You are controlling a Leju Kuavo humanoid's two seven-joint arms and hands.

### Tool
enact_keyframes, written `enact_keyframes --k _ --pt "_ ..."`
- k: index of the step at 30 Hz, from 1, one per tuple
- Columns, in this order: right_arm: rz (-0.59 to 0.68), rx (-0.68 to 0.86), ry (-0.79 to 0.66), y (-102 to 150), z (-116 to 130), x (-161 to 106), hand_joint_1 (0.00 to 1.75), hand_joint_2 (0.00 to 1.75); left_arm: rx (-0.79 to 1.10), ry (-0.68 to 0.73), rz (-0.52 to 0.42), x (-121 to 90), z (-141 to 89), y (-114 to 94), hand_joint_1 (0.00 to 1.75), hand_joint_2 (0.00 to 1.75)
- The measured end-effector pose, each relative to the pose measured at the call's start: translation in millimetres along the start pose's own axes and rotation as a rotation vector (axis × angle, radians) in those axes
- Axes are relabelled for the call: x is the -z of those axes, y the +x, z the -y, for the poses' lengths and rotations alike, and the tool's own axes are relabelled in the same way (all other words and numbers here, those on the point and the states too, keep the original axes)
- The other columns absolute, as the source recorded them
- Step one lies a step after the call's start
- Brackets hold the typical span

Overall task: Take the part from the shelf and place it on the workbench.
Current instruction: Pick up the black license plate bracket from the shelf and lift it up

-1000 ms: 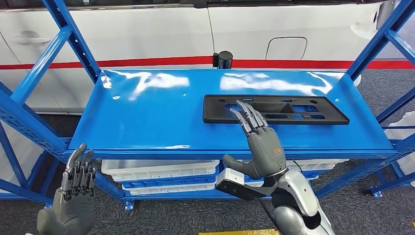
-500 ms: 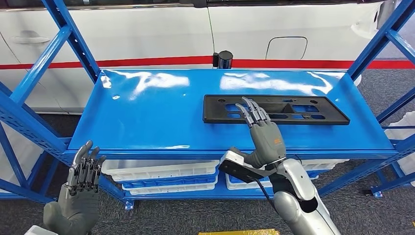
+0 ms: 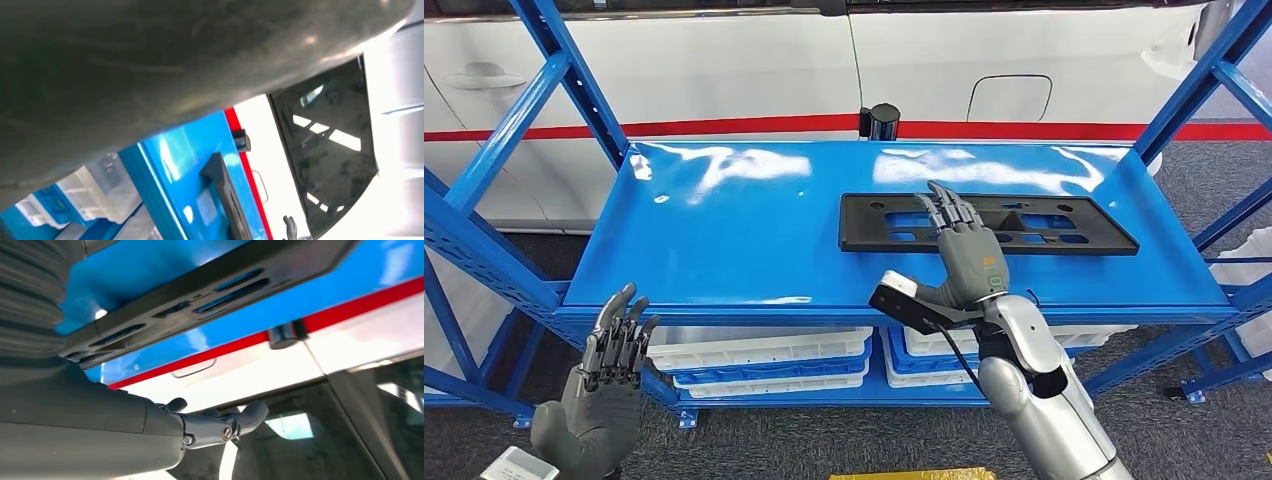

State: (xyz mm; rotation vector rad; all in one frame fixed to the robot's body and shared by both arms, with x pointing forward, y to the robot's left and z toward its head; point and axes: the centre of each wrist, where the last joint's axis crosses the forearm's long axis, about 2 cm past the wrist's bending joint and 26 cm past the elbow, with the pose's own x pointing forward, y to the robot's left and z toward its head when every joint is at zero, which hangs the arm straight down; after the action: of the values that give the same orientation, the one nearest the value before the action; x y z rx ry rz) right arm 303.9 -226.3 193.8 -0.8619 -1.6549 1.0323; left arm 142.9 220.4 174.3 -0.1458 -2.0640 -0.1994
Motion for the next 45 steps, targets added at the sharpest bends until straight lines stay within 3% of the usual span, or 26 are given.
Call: enact_keyframes --k 7,23,31,35,45 --pt "-0.052 -0.096 0.049 -15 1 28 0.0 1.75 -0.007 -0.03 -0.004 4 1 -5 0.0 0.0" --pt "-0.083 -0.193 0.139 -26 -6 41 0.0 1.75 -0.019 -0.057 -0.009 6 3 -9 0.0 0.0" --pt "-0.178 -0.486 0.226 -42 -11 54 0.0 1.75 -0.033 -0.071 -0.014 8 4 -14 0.0 0.0" --pt "-0.232 -0.622 0.259 -49 -12 59 1.75 1.75 -0.037 -0.073 -0.016 8 4 -14 0.0 0.0" --pt "-0.254 -0.672 0.328 -58 -19 54 1.75 1.75 -0.058 -0.061 -0.025 6 4 -16 0.0 0.0"
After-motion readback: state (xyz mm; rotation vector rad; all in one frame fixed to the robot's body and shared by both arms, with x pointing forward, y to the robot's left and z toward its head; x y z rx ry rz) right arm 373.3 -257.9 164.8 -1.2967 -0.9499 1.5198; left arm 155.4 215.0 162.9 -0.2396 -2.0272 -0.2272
